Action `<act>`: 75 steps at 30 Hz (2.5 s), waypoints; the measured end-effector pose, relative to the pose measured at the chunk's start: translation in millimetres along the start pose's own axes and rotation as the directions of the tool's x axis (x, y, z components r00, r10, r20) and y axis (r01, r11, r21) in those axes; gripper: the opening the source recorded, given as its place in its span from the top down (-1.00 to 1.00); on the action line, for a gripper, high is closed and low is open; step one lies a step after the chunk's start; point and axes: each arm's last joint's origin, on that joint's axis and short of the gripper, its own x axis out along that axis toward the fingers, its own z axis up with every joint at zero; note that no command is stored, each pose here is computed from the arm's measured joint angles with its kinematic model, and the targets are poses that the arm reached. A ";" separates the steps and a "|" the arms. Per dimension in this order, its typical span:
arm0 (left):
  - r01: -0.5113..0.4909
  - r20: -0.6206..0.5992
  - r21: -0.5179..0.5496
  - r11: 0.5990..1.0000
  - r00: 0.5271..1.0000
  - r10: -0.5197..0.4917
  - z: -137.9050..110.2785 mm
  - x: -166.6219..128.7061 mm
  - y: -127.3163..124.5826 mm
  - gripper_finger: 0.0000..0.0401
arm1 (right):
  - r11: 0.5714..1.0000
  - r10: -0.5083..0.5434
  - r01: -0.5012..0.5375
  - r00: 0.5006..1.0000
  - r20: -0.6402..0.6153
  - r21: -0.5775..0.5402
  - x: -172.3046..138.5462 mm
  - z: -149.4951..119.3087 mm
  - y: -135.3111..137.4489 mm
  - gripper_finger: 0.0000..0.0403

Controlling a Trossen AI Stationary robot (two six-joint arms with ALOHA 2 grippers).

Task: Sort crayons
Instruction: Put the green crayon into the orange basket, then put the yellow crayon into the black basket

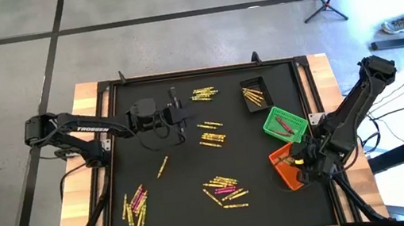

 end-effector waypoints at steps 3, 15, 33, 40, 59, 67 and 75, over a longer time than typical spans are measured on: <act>0.013 -0.008 -0.026 1.000 1.000 -0.013 -0.1 -0.1 -2.7 0.47 | 0.997 -0.027 0.029 0.999 -0.023 0.071 4.2 1.6 -5.3 0.69; 0.035 -0.279 -0.382 0.923 0.948 -0.151 -26.0 -5.1 -16.5 0.47 | 0.999 0.003 0.005 0.977 0.212 -0.034 -43.7 46.3 7.7 0.28; -0.438 -0.839 -0.543 0.716 0.276 -0.468 -78.5 -70.5 -50.3 0.47 | 0.815 -0.425 0.571 0.474 0.771 0.099 -43.4 163.0 -34.6 0.27; -0.400 -0.780 -0.625 0.671 0.296 -0.551 -68.5 -69.5 -67.4 0.47 | 0.880 -0.201 0.473 0.468 0.861 -0.051 -28.6 195.2 -45.8 0.27; -0.429 -0.798 -0.600 0.676 0.259 -0.544 -72.0 -62.4 -106.9 0.47 | 0.874 -0.100 0.472 0.411 0.906 -0.117 -17.7 211.0 -38.2 0.27; -0.376 -0.809 -0.588 0.716 0.259 -0.529 -73.1 -61.5 -109.7 0.55 | 0.866 -0.080 0.482 0.398 0.914 -0.134 -23.5 215.4 -35.5 0.27; -0.251 -0.811 -0.580 0.775 0.268 -0.520 -73.0 -61.0 -110.6 0.91 | 0.870 -0.060 0.469 0.404 0.913 -0.150 -23.2 215.3 -34.8 0.27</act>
